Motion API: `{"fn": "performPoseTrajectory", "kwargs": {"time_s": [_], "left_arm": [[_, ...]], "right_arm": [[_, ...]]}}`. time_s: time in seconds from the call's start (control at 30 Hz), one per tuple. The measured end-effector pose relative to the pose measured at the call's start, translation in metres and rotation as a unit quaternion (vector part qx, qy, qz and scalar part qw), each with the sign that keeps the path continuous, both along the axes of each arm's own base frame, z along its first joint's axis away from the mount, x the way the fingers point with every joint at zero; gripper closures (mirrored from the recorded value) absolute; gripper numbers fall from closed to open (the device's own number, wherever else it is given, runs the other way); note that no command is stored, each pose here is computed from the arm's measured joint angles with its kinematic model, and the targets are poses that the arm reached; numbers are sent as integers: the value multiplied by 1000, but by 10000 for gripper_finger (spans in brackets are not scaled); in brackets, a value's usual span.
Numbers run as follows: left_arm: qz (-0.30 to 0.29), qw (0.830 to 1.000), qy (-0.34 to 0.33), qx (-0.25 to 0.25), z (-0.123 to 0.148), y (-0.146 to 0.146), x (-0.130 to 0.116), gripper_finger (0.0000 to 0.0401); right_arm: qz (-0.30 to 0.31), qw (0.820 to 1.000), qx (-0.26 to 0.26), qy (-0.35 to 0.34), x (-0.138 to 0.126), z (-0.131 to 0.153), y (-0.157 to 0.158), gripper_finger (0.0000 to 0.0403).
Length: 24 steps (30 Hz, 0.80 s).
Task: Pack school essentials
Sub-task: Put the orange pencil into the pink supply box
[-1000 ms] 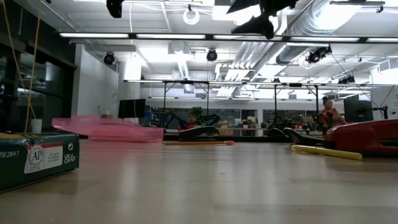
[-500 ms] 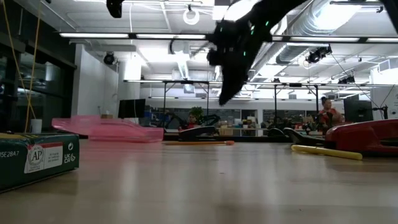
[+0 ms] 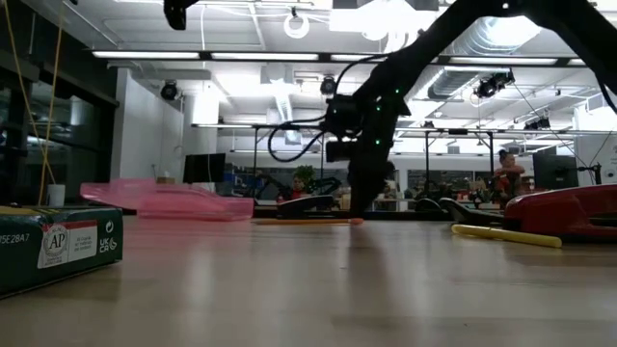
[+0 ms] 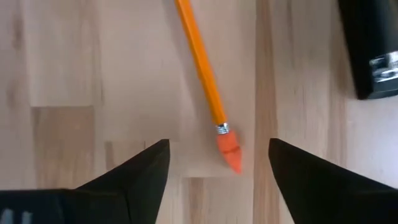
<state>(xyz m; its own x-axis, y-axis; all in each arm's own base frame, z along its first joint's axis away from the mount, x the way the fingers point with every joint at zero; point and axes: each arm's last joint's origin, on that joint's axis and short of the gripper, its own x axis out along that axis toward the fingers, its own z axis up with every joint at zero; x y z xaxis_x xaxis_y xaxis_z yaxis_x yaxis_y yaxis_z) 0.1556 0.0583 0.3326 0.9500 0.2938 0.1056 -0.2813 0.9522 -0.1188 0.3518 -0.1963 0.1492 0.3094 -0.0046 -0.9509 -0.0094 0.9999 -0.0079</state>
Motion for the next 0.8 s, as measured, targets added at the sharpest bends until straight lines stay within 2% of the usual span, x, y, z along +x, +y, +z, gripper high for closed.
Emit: {"fn": "performPoseTrajectory", "kwargs": {"time_s": [0.2,0.53,0.6,0.67,0.8], "left_arm": [[2,1000,0,0,0,0,0,260],[2,1000,0,0,0,0,0,260],[2,1000,0,0,0,0,0,260],[2,1000,0,0,0,0,0,260],[2,1000,0,0,0,0,0,260]], "right_arm": [[-4,1000,-9,0,4,-11,-3,212],[-10,1000,6,27,1,-14,-1,380],[-20,999,25,41,-2,-15,2,392],[-40,996,57,52,-7,-12,6,387],[-58,990,111,71,-17,5,19,397]]}}
